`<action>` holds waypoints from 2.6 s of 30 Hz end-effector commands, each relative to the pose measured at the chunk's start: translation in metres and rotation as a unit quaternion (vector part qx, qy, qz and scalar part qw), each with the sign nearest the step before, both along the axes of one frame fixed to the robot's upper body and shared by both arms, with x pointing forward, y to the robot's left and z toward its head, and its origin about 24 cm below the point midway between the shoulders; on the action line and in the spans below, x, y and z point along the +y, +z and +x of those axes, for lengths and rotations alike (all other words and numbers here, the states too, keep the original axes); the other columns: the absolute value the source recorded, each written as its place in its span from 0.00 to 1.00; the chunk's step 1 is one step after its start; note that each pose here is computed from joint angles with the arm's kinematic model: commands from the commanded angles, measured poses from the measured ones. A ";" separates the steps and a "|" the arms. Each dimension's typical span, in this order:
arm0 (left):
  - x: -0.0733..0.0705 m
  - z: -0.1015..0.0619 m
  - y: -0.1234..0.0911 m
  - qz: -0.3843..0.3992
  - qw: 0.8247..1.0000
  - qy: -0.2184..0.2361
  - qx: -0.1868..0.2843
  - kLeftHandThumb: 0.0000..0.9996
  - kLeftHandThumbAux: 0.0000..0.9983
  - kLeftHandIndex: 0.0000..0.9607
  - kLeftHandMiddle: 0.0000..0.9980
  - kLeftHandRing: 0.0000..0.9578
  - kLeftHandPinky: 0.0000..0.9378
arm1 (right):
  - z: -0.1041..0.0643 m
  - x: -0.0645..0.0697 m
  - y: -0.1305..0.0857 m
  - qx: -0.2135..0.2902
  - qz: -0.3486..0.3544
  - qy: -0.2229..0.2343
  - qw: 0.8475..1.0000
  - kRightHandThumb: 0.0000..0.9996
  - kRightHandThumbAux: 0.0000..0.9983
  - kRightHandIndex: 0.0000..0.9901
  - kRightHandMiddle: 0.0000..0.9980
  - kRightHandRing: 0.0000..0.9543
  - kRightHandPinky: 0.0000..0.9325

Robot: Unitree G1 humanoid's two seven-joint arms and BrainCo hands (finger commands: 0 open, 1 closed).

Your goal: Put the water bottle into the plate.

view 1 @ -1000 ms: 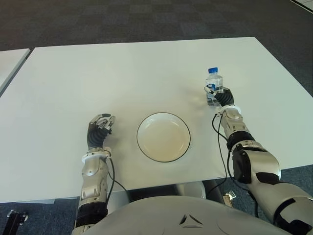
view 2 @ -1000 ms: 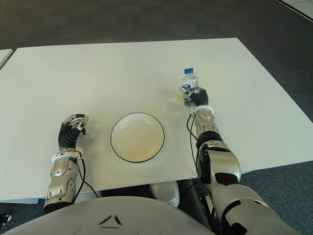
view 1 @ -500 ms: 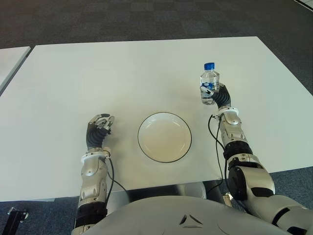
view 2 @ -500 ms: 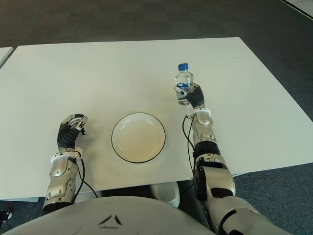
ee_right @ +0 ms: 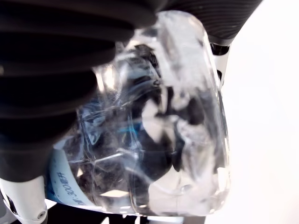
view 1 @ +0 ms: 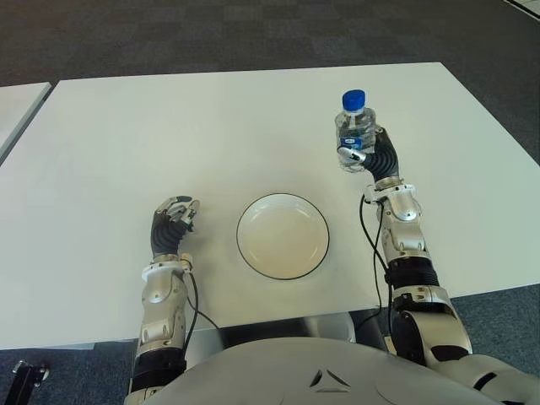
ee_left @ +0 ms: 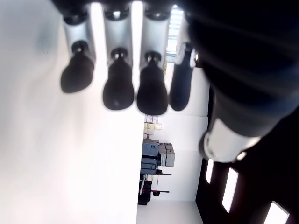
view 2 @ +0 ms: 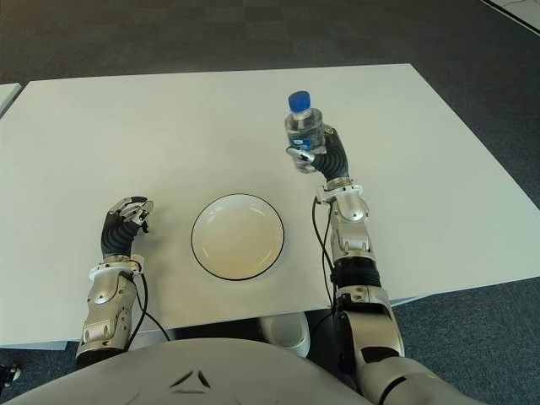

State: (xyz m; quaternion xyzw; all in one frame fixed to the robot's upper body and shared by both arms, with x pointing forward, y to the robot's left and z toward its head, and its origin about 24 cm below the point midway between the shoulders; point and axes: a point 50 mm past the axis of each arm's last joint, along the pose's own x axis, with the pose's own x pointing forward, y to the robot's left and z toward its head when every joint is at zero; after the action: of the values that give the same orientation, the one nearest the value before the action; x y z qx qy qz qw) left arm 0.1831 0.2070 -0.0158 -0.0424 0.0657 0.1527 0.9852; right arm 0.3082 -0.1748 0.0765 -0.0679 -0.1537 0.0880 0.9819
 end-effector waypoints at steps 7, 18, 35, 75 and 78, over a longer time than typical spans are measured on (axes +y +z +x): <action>-0.003 -0.002 -0.003 0.002 1.000 0.003 0.012 0.70 0.72 0.45 0.77 0.79 0.81 | -0.022 0.021 0.015 -0.077 -0.036 0.058 0.995 0.71 0.72 0.44 0.91 0.94 0.94; -0.002 -0.004 -0.003 0.004 1.000 0.006 0.014 0.70 0.72 0.45 0.76 0.79 0.81 | -0.041 0.043 0.025 -0.109 -0.102 0.111 0.983 0.70 0.72 0.44 0.91 0.94 0.95; -0.003 -0.004 -0.005 -0.016 1.000 0.003 0.012 0.70 0.72 0.45 0.76 0.79 0.80 | -0.050 0.068 0.006 -0.071 -0.235 0.242 0.939 0.70 0.72 0.44 0.93 0.95 0.97; -0.004 -0.006 -0.004 0.003 1.000 0.004 0.013 0.70 0.72 0.45 0.77 0.80 0.80 | -0.041 0.079 -0.040 0.025 -0.456 0.268 0.848 0.71 0.73 0.44 0.94 0.94 0.94; -0.004 -0.006 -0.004 0.001 1.000 0.003 0.011 0.70 0.72 0.45 0.77 0.80 0.81 | -0.040 0.079 -0.041 0.037 -0.490 0.267 0.829 0.70 0.73 0.44 0.91 0.92 0.91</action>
State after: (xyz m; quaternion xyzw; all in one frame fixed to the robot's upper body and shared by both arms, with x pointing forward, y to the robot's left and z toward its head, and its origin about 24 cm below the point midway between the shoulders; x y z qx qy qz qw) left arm 0.1780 0.2046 -0.0172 -0.0389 0.0681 0.1583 0.9843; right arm 0.2632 -0.0951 0.0329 -0.4605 -0.0788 0.4153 0.7806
